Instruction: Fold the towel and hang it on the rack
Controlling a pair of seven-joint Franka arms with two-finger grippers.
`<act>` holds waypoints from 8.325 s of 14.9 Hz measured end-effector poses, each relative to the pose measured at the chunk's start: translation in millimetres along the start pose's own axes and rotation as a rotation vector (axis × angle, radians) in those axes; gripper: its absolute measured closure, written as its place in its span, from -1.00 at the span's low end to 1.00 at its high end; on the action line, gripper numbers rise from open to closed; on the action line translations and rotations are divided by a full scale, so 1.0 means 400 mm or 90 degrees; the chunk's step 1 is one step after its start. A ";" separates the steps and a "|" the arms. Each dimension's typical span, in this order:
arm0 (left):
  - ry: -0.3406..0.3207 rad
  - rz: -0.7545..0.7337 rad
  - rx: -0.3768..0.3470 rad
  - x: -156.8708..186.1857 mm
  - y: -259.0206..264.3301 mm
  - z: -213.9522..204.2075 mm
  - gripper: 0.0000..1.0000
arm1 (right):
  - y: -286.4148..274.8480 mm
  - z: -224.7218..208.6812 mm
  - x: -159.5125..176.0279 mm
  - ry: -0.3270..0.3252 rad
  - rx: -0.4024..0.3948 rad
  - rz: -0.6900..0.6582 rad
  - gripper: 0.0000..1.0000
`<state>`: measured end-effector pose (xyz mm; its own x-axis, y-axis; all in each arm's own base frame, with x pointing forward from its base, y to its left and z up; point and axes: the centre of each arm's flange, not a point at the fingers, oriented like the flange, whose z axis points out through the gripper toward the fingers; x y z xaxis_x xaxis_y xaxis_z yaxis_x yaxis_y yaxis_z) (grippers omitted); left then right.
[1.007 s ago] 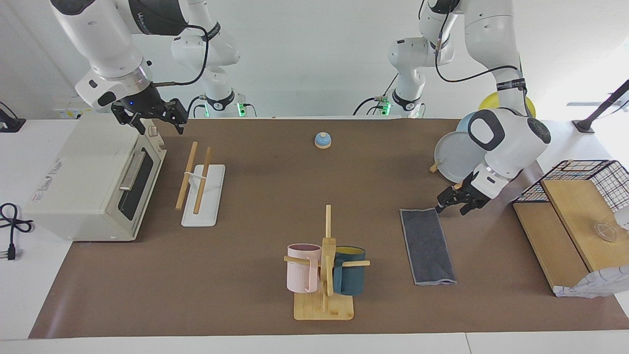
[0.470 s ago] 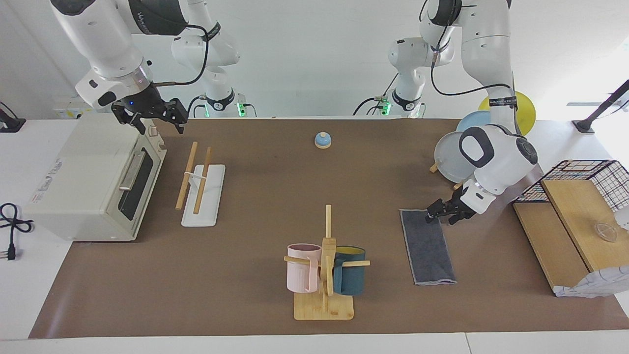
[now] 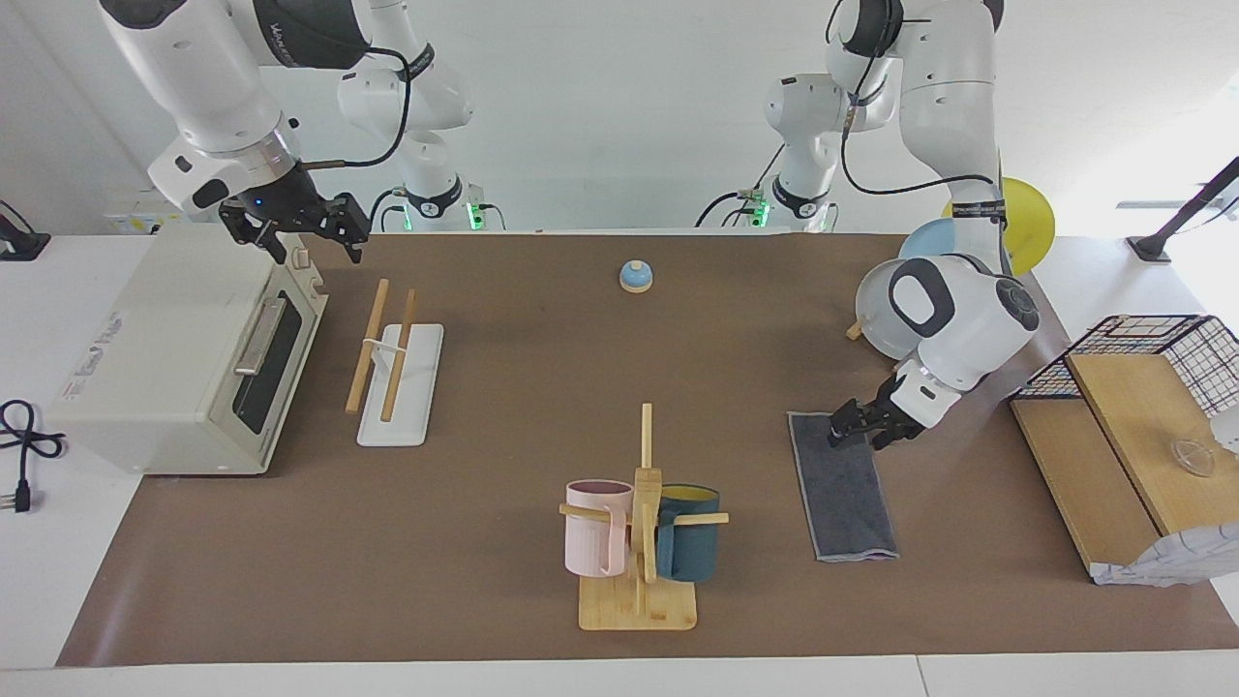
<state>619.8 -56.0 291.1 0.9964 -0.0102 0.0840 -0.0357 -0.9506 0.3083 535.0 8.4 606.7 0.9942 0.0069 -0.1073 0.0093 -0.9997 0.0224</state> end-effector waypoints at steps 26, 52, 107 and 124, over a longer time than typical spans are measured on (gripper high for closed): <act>0.002 -0.019 -0.013 0.050 0.017 -0.025 0.84 | -0.007 -0.001 -0.004 -0.003 0.001 -0.003 -1.00; -0.085 -1.173 -0.124 -0.097 0.786 -0.554 0.84 | -0.458 0.035 -0.037 -0.160 0.501 0.707 -1.00; -0.011 -0.737 -0.077 -0.084 0.357 -0.550 -1.00 | -0.444 0.371 0.039 0.077 0.214 0.097 0.96; -0.043 -0.104 0.187 -0.096 0.121 -0.756 -1.00 | 0.047 0.324 0.053 0.052 0.006 -0.095 0.96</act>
<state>556.8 -8.0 589.3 0.9904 0.1377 -0.0101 0.1380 -0.9901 0.0252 542.4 -13.3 476.0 0.9873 0.1563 -0.0279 0.1565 -0.9877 0.0036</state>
